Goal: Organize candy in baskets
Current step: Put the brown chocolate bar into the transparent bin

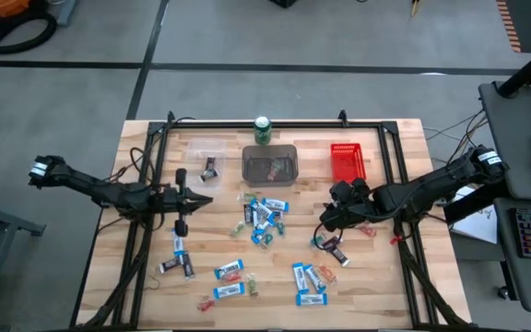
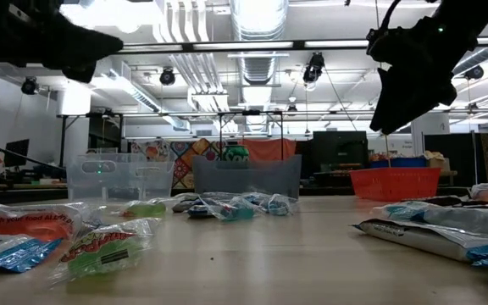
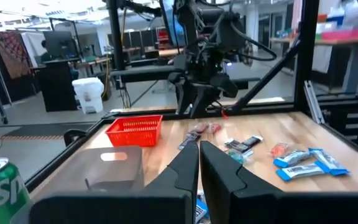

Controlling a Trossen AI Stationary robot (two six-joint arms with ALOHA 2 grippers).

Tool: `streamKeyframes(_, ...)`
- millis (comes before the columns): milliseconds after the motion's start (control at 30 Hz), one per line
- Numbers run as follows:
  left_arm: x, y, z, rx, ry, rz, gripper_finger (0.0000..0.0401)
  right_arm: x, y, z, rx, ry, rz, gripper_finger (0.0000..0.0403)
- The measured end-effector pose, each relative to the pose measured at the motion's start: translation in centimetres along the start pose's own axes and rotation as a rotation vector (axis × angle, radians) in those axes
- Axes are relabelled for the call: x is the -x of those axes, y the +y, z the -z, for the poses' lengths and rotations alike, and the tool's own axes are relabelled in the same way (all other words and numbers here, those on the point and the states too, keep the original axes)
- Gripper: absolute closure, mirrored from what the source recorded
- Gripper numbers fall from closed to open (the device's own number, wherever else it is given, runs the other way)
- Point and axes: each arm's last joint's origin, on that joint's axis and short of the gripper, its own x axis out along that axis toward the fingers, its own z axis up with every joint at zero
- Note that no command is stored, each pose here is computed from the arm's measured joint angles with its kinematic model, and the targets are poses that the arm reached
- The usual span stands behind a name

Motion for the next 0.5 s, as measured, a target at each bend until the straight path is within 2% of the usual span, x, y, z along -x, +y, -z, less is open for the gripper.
streamKeyframes(300,1.3,0.3,2.3,0.062,-0.032,-0.001,0.0401,0.0,-0.3,0.2,0.000,0.018,0.025,0.0209)
streamKeyframes(500,1.6,0.4,2.4,0.065,-0.042,-0.001,0.0401,0.0,-0.6,0.4,-0.016,0.038,0.050,0.0209)
